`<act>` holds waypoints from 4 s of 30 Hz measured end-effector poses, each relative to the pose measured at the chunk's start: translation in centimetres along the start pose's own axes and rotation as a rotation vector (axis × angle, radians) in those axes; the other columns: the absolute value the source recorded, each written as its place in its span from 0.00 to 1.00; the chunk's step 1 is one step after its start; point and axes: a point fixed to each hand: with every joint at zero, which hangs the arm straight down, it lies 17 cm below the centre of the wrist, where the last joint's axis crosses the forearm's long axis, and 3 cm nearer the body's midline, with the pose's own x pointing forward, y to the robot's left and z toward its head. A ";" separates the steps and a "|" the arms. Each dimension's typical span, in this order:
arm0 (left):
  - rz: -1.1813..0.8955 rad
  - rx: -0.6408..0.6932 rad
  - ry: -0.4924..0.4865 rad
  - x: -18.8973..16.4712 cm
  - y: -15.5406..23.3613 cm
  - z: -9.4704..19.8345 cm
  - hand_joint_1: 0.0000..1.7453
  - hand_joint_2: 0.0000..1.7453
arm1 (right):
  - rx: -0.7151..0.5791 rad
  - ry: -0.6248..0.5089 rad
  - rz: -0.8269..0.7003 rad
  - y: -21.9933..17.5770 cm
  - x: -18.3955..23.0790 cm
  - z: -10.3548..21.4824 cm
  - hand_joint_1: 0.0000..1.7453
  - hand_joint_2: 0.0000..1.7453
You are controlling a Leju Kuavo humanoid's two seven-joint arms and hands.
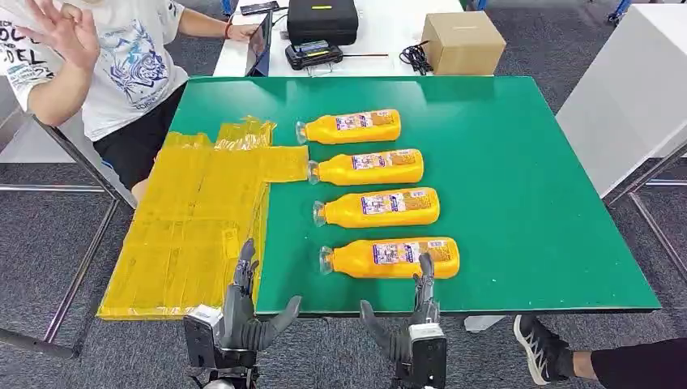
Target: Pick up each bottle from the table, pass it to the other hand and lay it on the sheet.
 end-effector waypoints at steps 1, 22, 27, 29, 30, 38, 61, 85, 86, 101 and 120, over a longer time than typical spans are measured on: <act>0.001 -0.003 0.000 0.0 -0.1 0.0 0.00 1.00 | 0.003 -0.009 0.017 0.1 0.1 0.0 0.00 1.00; 0.027 -0.046 0.006 -0.1 -0.9 0.2 0.00 1.00 | 0.138 -0.124 0.465 2.0 2.1 -0.7 0.00 1.00; 0.032 -0.082 0.007 -0.5 -1.3 0.6 0.00 1.00 | 0.276 -0.120 0.690 0.6 1.2 -2.6 0.00 1.00; 0.035 -0.090 0.008 -0.6 -1.5 0.7 0.00 1.00 | 0.323 -0.080 0.748 -0.5 -0.2 -2.9 0.00 1.00; 0.034 -0.090 0.009 -0.6 -1.4 0.7 0.00 1.00 | 0.326 -0.077 0.762 -0.9 -0.4 -3.1 0.00 1.00; 0.030 -0.092 0.011 -0.8 -1.5 0.8 0.00 1.00 | 0.326 -0.089 0.809 -2.6 -0.5 -3.8 0.00 1.00; -0.001 -0.145 0.044 -1.6 -2.3 1.1 0.00 1.00 | 0.612 0.204 1.011 -8.2 -9.4 -7.7 0.00 1.00; -0.006 -0.166 0.062 -2.5 -2.7 0.7 0.00 1.00 | 0.732 0.354 1.125 -12.5 -13.6 -8.5 0.00 1.00; -0.004 -0.167 0.065 -2.5 -2.7 0.7 0.00 1.00 | 0.740 0.359 1.129 -12.5 -13.8 -8.4 0.00 1.00; 0.014 -0.184 0.080 -2.9 -3.2 0.2 0.00 1.00 | 0.860 0.392 1.153 -10.0 -16.8 -8.9 0.00 1.00; 0.021 -0.184 0.082 -3.0 -3.3 0.0 0.00 1.00 | 0.916 0.387 1.136 -7.0 -17.6 -10.3 0.00 1.00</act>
